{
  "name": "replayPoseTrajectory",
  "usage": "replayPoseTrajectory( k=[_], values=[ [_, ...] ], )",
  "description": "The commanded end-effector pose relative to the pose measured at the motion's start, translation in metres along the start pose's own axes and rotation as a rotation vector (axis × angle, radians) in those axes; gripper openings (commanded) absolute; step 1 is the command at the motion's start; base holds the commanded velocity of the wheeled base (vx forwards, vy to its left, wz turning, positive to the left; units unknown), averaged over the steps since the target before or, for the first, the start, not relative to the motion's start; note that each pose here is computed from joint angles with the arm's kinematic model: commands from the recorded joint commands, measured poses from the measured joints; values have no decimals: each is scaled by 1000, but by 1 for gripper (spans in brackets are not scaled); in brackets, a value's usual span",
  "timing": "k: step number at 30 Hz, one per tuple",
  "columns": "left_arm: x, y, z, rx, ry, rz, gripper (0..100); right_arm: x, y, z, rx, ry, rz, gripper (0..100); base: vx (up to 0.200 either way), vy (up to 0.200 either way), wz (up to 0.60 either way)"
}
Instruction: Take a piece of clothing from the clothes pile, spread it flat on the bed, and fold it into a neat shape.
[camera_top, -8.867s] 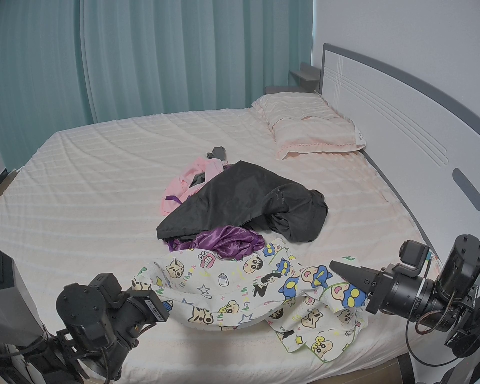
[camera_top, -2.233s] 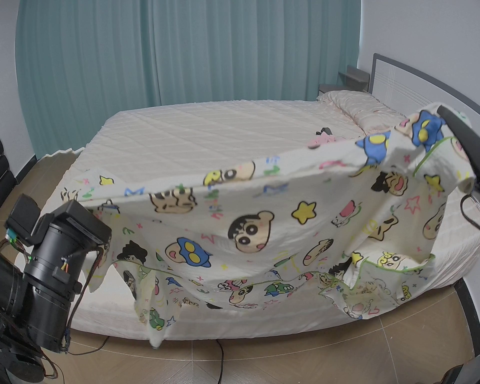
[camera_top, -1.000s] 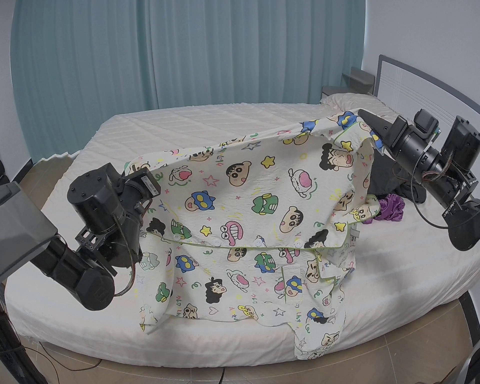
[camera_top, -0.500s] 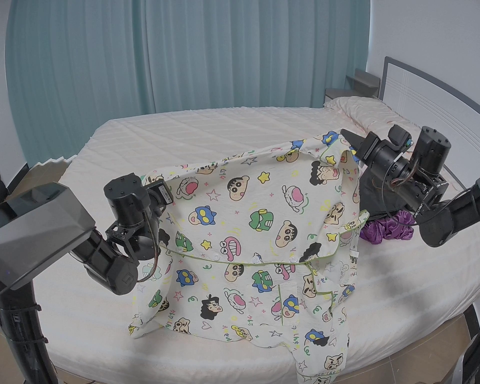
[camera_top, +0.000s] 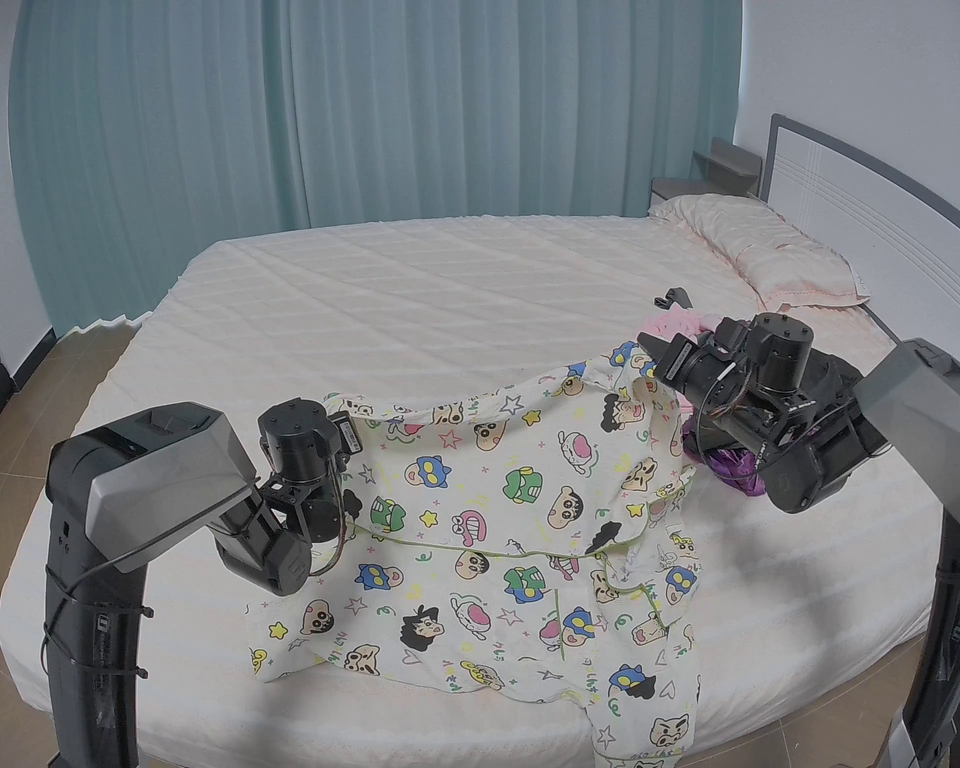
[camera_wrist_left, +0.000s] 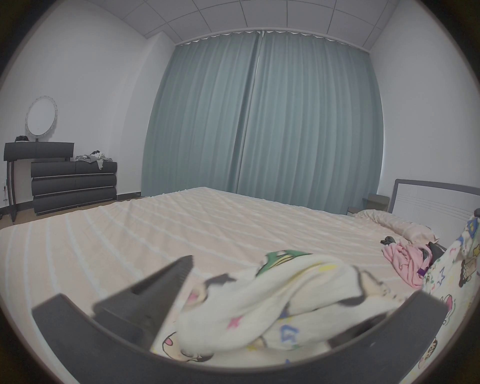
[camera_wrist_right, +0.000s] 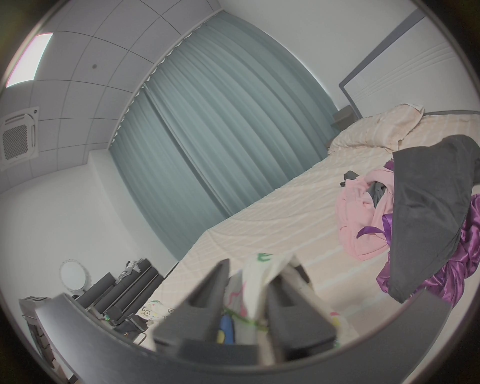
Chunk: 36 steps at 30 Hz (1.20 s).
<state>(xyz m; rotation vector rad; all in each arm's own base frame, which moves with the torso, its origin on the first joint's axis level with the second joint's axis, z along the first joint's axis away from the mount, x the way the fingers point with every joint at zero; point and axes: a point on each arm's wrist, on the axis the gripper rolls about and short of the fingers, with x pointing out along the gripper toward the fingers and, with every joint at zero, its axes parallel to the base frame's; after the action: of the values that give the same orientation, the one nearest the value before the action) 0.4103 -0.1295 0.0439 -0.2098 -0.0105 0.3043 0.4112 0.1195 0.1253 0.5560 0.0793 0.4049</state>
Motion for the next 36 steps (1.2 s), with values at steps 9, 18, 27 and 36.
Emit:
replayPoseTrajectory(
  k=[9,18,27,36],
  values=[
    [35,28,-12,-5,-23,92,100,53,-33,-32,120,-116,-186,100,0,0,0],
    [49,48,-3,0,-33,144,100,62,-41,-24,345,-121,-265,100,0,0,0],
    [32,52,20,-14,-33,121,100,57,-59,-3,441,-138,-332,100,0,0,0],
    [-26,69,51,-94,56,19,100,20,-55,18,376,-45,-309,100,0,0,0]
  ],
)
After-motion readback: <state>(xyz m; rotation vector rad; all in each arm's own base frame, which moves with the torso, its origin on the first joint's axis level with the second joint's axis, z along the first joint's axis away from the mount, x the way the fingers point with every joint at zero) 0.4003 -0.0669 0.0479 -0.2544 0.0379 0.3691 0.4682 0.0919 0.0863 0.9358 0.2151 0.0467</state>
